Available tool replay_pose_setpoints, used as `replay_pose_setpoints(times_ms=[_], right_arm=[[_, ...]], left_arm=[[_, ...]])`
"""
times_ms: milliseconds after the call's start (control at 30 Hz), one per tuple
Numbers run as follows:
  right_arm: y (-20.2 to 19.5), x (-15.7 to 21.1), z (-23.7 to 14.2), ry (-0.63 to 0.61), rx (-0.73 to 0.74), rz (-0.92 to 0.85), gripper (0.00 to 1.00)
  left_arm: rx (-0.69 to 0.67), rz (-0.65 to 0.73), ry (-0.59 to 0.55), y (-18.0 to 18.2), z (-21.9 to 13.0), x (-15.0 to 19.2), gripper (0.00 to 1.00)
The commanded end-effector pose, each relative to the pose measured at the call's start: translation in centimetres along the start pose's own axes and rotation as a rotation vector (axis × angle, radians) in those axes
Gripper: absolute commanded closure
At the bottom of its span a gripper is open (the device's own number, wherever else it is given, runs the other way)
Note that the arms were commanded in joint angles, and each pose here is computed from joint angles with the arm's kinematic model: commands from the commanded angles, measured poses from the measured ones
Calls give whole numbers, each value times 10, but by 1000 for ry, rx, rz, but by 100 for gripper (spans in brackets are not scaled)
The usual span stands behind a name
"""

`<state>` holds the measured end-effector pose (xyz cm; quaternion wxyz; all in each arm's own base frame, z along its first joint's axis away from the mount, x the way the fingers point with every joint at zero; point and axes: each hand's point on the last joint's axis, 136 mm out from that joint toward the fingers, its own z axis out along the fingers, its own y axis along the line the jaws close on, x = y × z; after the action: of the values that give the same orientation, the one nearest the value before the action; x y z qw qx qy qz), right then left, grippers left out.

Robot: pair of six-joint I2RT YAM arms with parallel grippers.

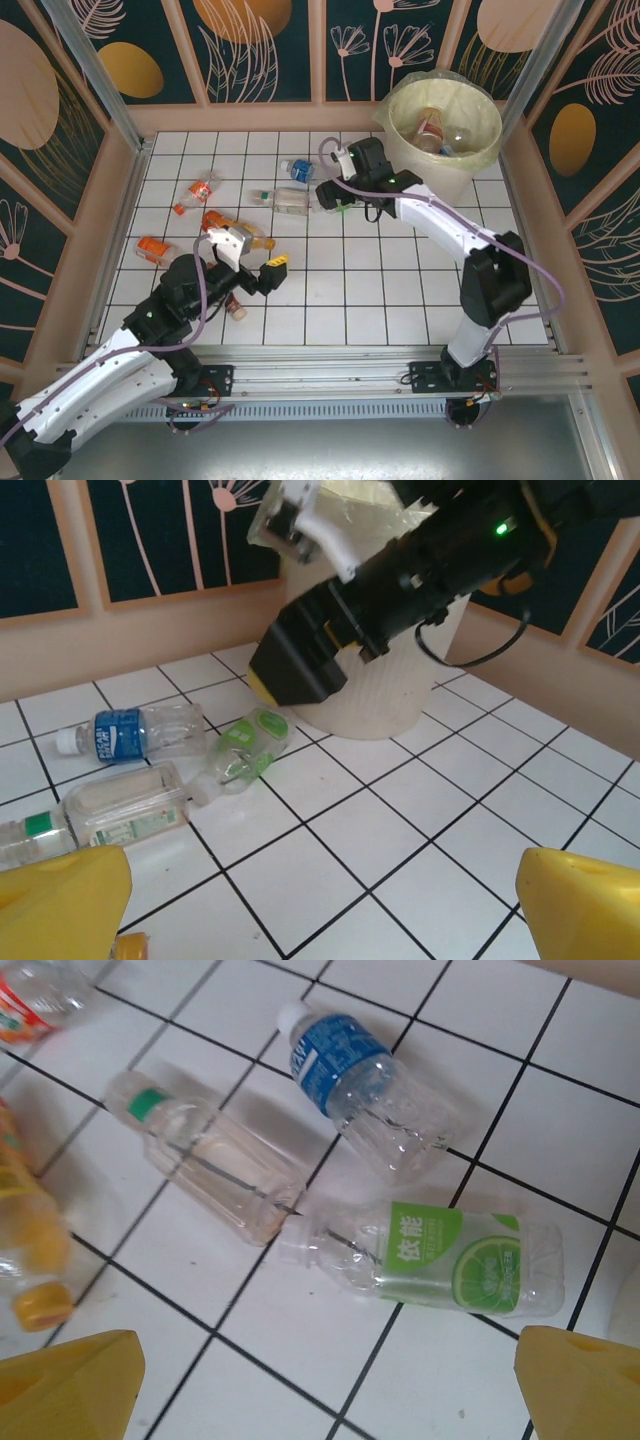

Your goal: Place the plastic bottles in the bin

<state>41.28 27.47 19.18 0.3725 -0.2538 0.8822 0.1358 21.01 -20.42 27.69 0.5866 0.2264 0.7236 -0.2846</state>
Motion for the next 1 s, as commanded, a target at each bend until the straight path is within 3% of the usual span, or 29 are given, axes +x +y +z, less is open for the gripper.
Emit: replay_pose_setpoints(times_ms=[0, 267, 567, 967], right_arm=[[-14, -6, 15, 31, 42, -84, 3], [-26, 3, 67, 136, -119, -66, 1], [-32, 17, 106, 235, -189, -90, 1], [-28, 42, 115, 304, -210, -79, 1]], left_arm=[[-10, -12, -64, 1, -4, -11, 1], [25, -14, -13, -5, 4, 0, 1], [13, -6, 42, -3, 12, 11, 1], [0, 0, 69, -1, 15, 16, 1]])
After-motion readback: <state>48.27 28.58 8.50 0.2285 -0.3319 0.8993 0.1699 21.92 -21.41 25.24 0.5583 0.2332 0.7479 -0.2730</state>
